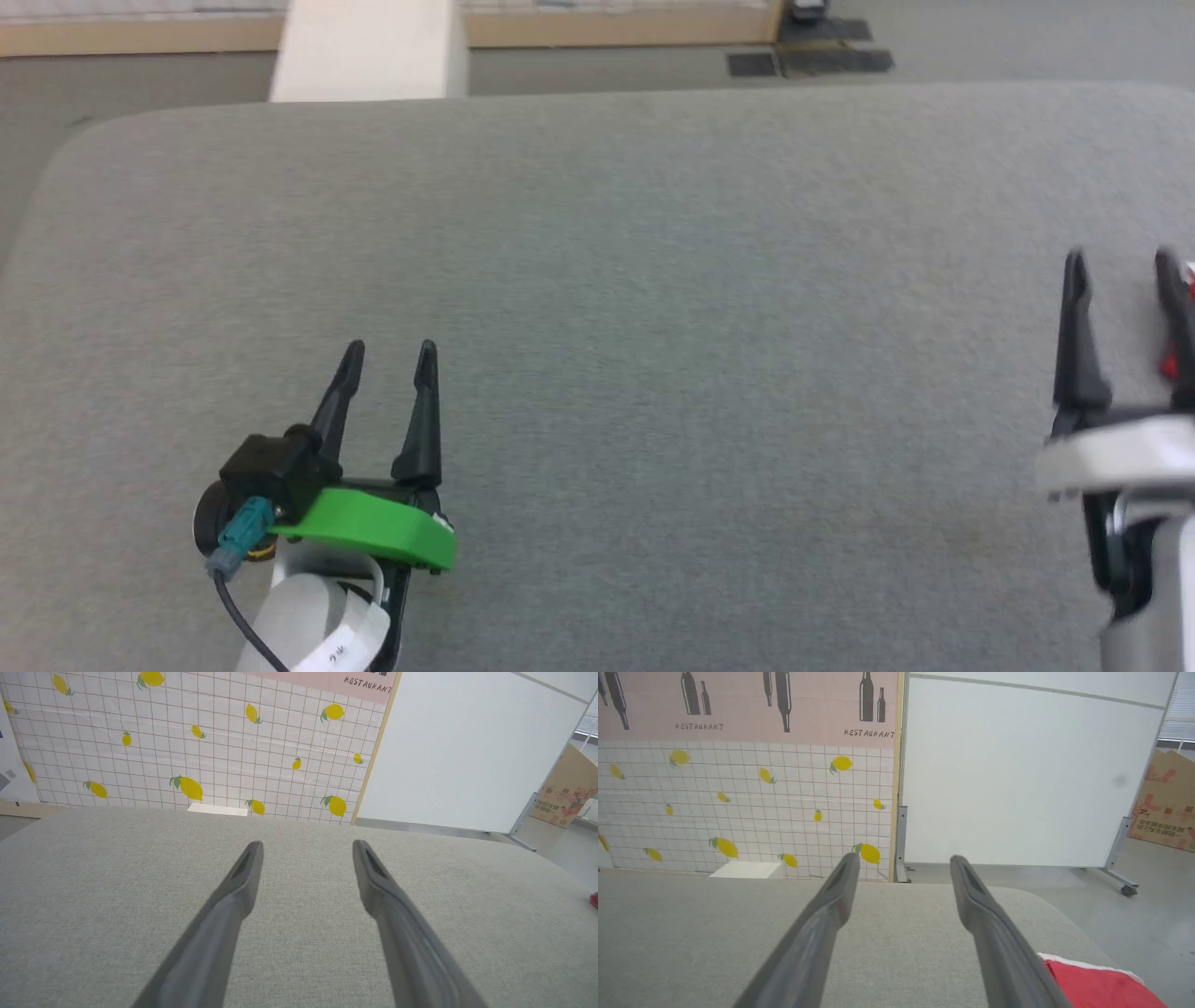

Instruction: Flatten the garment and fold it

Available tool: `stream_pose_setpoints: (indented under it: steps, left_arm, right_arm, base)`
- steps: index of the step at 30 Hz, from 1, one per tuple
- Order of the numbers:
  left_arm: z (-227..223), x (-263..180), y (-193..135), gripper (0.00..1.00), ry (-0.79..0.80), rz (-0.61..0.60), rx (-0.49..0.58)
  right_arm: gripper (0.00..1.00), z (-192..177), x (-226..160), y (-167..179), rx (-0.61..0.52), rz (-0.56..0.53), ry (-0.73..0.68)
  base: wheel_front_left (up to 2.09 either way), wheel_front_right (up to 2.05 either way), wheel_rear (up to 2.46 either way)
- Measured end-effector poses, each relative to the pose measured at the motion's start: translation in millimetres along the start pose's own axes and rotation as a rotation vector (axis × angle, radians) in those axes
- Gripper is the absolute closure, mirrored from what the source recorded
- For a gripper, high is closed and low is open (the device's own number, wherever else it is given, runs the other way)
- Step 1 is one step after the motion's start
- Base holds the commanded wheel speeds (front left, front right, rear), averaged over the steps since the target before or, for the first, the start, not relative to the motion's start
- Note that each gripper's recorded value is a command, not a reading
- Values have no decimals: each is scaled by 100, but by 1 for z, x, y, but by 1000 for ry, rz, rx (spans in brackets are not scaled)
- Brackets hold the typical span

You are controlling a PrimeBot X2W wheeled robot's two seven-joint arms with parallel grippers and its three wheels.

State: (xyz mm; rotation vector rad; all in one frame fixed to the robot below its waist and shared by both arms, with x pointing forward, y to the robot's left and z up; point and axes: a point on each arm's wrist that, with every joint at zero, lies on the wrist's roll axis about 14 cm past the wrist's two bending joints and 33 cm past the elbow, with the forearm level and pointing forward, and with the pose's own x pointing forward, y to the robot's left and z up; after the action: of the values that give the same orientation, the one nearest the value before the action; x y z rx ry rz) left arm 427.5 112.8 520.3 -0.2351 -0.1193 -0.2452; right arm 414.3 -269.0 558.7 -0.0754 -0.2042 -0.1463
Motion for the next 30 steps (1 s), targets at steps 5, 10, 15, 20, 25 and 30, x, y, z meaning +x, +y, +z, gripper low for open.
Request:
stream_pose_setpoints:
  steps: [5,10,15,20,25,30]
  left_arm:
    - [12,-18,10,0,-20,39,13]
    - [19,-31,11,0,-30,53,21]
    - [21,-42,11,0,-33,61,24]
    - [22,-48,12,0,-34,70,13]
    - [20,-48,12,0,-31,73,5]
    - [18,-48,12,0,-26,72,2]
  right_arm:
    - [0,-9,-25,23,24,45,28]
    - [0,-16,-42,37,35,82,56]
    - [0,-24,-59,43,53,103,89]
    - [0,-28,-65,50,74,122,104]
    - [0,-30,-66,52,87,125,112]
    - [0,-33,-67,52,96,122,116]
  base:
    - [0,0,0]
    - [0,0,0]
    - [0,0,0]
    - [0,0,0]
    - [0,0,0]
    - [0,0,0]
